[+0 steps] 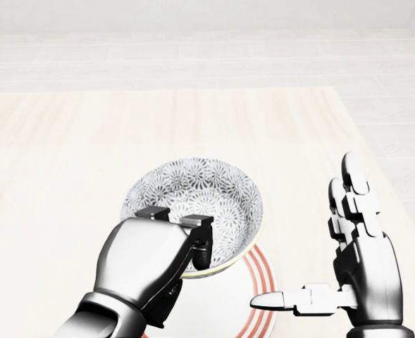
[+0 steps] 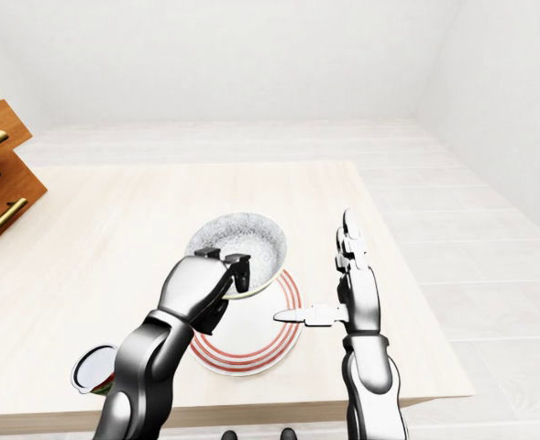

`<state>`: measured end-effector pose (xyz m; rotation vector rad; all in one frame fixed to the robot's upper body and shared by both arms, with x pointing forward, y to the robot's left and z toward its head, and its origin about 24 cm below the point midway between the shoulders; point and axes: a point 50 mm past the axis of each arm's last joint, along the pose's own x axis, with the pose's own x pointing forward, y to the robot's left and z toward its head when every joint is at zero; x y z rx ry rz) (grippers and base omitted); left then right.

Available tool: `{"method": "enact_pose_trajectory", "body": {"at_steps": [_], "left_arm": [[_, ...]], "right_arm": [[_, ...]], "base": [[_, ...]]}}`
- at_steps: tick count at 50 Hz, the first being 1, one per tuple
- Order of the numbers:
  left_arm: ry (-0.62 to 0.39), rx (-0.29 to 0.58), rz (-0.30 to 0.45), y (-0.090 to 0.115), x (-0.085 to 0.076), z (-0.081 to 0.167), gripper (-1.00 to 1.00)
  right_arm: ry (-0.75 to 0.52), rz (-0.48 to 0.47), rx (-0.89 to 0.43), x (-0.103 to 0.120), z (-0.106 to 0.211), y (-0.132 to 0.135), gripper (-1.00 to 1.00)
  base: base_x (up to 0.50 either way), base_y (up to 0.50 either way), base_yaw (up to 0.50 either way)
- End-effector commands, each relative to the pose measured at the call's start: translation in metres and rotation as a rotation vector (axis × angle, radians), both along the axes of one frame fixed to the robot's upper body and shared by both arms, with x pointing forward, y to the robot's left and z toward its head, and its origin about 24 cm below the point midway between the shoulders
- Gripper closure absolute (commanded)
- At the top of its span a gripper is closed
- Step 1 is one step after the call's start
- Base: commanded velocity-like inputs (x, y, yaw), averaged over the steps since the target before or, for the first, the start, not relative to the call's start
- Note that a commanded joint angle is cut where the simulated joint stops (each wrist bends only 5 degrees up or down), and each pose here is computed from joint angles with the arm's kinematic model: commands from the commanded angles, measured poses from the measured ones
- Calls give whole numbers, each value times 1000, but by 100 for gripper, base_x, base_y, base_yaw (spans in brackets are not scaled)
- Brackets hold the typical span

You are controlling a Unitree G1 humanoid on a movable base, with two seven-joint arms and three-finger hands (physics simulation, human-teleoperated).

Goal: Put the bowl on the plate.

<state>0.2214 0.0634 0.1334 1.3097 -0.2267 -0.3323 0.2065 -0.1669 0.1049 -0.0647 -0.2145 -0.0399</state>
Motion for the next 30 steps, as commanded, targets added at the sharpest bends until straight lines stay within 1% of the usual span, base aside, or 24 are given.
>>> {"method": "enact_pose_trajectory", "body": {"at_steps": [1, 13, 18, 25, 30], "left_arm": [[-24, -11, -14, -6, -1, -1, 100], [-8, -13, -29, -10, -3, -7, 100], [-15, -9, -28, -9, -5, -6, 100], [1, -10, -34, -11, -9, -14, 100], [1, 1, -33, -11, -9, -18, 100]], "right_arm": [[-5, 0, -3, 0, 1, -1, -100], [10, -2, 0, 0, -2, -2, -100], [26, -2, 4, 0, -6, -2, -100], [31, 0, 7, 0, -7, -1, -100], [39, -1, 8, -1, -9, -1, -100]], "base": [[0, 0, 0], [0, 0, 0], [0, 0, 0], [0, 0, 0], [0, 0, 0]]}}
